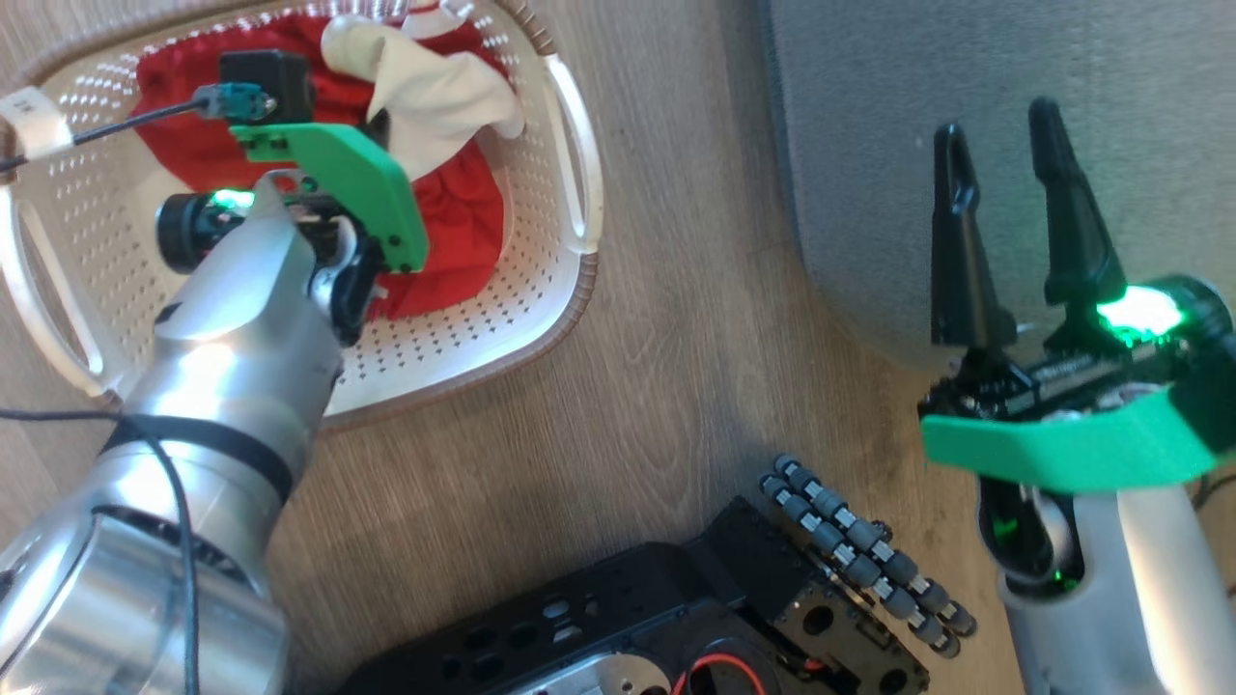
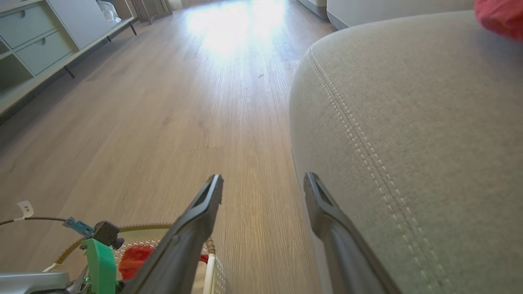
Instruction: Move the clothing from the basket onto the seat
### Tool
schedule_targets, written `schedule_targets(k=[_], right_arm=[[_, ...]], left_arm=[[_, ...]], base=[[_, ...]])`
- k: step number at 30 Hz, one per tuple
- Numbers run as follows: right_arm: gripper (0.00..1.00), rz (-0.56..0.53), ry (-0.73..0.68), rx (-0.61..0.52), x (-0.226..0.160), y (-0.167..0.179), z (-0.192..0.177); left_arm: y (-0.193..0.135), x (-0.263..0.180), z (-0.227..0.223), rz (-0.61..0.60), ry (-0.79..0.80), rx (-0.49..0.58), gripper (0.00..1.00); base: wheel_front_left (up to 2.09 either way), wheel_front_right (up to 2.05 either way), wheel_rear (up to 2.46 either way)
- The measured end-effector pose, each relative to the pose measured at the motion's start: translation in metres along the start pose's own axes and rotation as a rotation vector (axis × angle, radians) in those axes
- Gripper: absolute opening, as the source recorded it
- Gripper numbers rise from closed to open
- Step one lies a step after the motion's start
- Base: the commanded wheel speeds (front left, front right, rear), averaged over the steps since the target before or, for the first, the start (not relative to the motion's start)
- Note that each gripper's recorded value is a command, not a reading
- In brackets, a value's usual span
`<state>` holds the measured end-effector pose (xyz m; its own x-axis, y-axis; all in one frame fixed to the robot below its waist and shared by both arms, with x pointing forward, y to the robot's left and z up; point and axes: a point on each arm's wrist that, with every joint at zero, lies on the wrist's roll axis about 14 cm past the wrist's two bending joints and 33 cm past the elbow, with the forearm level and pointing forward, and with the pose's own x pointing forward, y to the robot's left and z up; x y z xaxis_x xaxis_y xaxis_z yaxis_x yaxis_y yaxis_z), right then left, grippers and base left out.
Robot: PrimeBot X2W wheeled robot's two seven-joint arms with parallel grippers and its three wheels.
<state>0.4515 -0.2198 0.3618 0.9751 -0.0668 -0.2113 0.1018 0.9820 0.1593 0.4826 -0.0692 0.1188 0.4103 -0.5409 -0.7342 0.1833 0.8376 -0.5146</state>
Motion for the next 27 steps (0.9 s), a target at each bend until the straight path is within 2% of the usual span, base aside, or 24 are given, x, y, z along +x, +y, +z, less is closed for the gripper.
schedule_targets(k=[4, 7, 12, 19, 24, 27], right_arm=[[1.00, -0.010, -0.030, 0.008, 0.001, -0.004, 0.014], [1.00, -0.018, -0.033, 0.018, -0.007, -0.006, 0.020], [1.00, -0.014, -0.080, 0.033, -0.016, -0.003, 0.042], [1.00, -0.018, -0.128, 0.060, -0.046, -0.001, 0.067], [1.00, -0.002, -0.159, 0.067, -0.066, 0.006, 0.079], [1.00, 0.021, -0.173, 0.084, -0.075, 0.014, 0.084]], left_arm=[[-0.002, -0.015, 0.002, 0.001, -0.020, 0.023, 0.00], [-0.005, -0.039, -0.009, 0.014, -0.027, -0.021, 0.00], [-0.007, -0.075, -0.008, 0.030, -0.054, 0.015, 0.00], [-0.033, -0.132, 0.024, -0.001, -0.178, 0.111, 0.00], [-0.056, -0.176, 0.065, -0.027, -0.353, 0.091, 0.00], [-0.068, -0.208, 0.089, -0.032, -0.474, 0.138, 0.00]], base=[[0.00, 0.00, 0.00], [0.00, 0.00, 0.00], [0.00, 0.00, 0.00], [0.00, 0.00, 0.00], [0.00, 0.00, 0.00], [0.00, 0.00, 0.00]])
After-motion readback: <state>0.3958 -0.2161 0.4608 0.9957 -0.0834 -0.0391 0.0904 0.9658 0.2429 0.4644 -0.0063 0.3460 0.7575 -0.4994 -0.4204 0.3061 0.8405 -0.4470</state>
